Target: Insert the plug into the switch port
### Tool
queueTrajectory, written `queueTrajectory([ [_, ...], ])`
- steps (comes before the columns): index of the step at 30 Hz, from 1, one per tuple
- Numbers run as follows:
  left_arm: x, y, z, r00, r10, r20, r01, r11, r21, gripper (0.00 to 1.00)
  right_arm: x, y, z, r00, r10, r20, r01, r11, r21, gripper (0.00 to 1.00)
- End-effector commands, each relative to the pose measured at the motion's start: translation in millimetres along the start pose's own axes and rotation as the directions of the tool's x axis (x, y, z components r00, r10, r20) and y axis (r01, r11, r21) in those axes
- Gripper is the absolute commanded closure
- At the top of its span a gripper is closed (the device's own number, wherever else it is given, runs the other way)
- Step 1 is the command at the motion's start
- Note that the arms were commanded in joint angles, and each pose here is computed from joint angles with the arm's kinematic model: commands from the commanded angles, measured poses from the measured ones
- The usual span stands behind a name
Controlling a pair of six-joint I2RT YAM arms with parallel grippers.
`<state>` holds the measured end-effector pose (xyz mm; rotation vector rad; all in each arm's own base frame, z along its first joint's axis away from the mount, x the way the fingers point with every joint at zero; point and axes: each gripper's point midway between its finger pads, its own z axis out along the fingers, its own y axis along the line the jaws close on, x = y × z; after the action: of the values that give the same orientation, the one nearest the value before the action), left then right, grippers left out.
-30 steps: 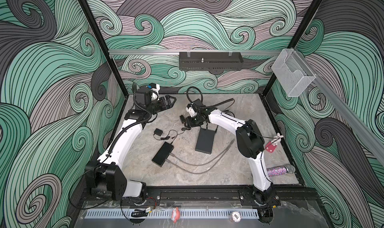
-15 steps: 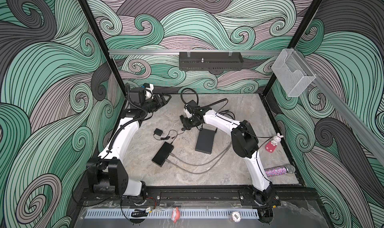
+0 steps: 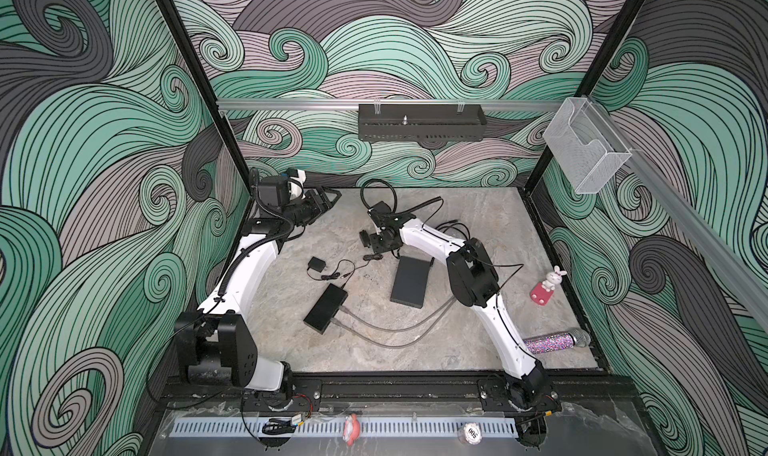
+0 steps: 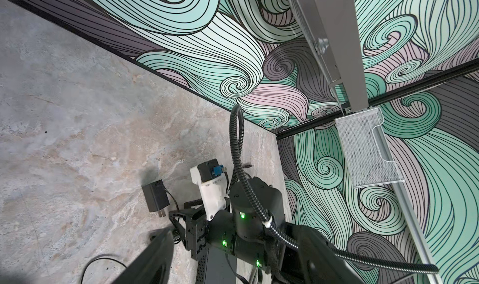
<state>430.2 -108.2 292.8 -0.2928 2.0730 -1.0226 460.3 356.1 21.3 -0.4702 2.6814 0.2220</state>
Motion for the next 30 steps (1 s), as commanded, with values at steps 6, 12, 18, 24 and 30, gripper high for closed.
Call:
queueTrajectory([
  [6, -3, -2, -1, 1.000, 0.006, 0.006, -0.007, 1.000, 0.017, 0.23, -26, -45, -23, 0.995, 0.077, 0.068, -0.083, 0.992, 0.092, 0.86],
  [12, -3, -1, 0, 1.000, 0.003, 0.004, -0.003, 1.000, 0.016, 0.23, -27, -70, -32, 0.987, 0.132, 0.087, -0.142, 0.983, 0.114, 0.88],
  [18, -3, -1, 0, 1.000, 0.003, 0.003, -0.003, 1.000, 0.015, 0.23, -31, -69, -40, 0.993, 0.083, 0.079, -0.087, 0.995, 0.047, 0.64],
  [24, -3, 2, 1, 1.000, 0.010, 0.001, -0.010, 1.000, 0.008, 0.23, -35, -62, -71, 0.995, 0.005, 0.100, -0.007, 1.000, 0.017, 0.55],
  [30, -2, 5, 1, 1.000, 0.019, 0.002, -0.019, 1.000, -0.008, 0.23, -14, -49, -107, 0.994, 0.018, 0.108, -0.021, 0.999, 0.030, 0.43],
])
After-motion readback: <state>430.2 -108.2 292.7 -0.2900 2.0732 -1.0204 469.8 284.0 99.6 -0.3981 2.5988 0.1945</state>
